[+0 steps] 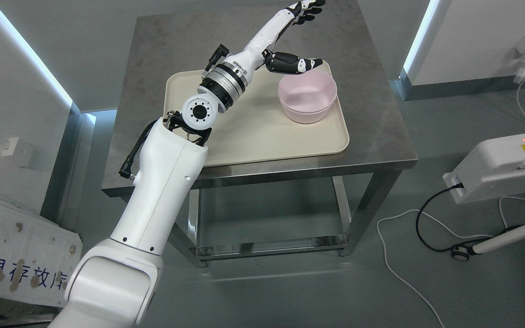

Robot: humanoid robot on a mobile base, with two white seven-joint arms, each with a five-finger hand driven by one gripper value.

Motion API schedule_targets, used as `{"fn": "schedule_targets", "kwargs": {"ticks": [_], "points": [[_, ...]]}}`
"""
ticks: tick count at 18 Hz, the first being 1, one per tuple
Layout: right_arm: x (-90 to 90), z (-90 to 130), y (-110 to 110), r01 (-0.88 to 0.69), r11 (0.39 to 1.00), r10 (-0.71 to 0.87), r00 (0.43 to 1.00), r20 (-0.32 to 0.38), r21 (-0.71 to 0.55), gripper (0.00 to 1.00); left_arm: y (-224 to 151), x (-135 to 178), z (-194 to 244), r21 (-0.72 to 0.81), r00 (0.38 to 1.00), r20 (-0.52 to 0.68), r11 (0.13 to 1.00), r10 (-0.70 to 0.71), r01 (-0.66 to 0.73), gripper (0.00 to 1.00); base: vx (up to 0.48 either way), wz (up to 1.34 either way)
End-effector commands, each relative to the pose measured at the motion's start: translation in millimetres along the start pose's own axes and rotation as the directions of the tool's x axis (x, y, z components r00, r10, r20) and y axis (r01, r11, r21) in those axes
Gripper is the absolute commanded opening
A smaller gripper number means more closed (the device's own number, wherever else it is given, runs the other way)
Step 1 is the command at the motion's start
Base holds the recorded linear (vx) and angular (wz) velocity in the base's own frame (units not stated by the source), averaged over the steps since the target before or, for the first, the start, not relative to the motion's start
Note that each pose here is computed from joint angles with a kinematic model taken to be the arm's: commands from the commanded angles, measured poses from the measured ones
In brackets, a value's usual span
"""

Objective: Stack pink IKEA bowls on left shelf middle
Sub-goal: 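Move the left hand to the rim of the stacked bowls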

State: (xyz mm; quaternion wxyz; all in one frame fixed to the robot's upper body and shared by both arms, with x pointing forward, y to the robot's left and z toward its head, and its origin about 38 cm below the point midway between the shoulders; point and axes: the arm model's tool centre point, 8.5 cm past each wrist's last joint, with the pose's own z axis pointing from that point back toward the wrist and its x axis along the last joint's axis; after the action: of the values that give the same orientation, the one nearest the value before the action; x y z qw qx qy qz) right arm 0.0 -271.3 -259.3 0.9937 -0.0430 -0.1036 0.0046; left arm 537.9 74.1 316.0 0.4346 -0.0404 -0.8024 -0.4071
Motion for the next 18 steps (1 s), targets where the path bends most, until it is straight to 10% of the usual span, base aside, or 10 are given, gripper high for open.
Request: {"fn": "schedule_targets", "kwargs": {"ticks": [1,9,18], "points": [[5.8,-1.2,-11.5,0.002,1.000,-0.001,1.000,0.017,-0.019,1.00,-4.3,60.8,39.5,-0.024,0.969,0.242,0.999,0.049,-0.045,0.76,0.000,0.00],[5.8,-1.2,-11.5,0.002,1.000,-0.001,1.000,0.017,-0.019,1.00,-42.5,-5.2,60.1,-0.154,0.930,-0.126,0.933,-0.344,0.324,0.73,0.000,0.00],[5.8,-1.2,-11.5,0.002,1.000,-0.001,1.000,0.017,-0.019,1.00,-30.5,-11.3,42.6,-0.272,0.834,-0.212,0.850,-0.510,0.450,0.56,0.000,0.00]]}}
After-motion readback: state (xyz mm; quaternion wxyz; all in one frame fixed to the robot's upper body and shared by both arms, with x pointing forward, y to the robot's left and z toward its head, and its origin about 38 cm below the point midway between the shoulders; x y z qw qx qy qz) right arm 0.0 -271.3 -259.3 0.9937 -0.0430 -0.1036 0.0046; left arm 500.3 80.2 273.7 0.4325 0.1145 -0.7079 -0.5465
